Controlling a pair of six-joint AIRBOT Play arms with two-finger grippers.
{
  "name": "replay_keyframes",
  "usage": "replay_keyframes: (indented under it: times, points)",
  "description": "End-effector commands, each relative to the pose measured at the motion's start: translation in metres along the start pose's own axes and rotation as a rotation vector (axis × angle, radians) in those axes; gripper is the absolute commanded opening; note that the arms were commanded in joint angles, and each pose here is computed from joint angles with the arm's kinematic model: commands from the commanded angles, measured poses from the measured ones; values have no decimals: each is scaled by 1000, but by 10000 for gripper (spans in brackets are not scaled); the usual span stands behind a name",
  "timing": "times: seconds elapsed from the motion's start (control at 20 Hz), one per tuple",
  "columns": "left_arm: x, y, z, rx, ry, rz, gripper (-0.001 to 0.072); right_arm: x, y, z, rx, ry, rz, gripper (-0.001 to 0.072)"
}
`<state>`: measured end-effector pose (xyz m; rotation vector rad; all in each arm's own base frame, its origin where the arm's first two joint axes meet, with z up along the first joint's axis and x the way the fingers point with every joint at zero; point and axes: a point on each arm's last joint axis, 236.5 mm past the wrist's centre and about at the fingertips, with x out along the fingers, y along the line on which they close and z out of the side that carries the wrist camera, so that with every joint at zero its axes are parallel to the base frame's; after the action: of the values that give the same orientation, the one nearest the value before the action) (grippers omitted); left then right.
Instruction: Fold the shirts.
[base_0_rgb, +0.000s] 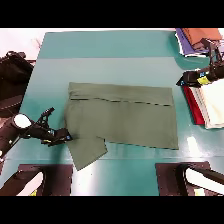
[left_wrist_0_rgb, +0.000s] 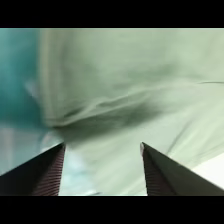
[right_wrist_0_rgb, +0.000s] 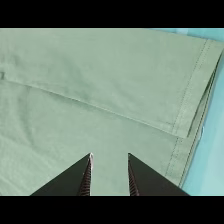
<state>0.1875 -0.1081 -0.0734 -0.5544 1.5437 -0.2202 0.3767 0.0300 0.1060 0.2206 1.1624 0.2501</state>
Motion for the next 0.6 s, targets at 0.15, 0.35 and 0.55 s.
replay_keyframes:
  times: [0.15,0.35,0.55]
  points:
    - [5,-19,5,-29,-47,-103,115,-4,-13,-23,23,91,-7,270]
    - [-5,-26,6,40,-33,-103,25,7,-51,-89,182,206,-14,270]
    - [-18,-31,17,94,-64,-86,25,39,-79,-208,462,394,31,498]
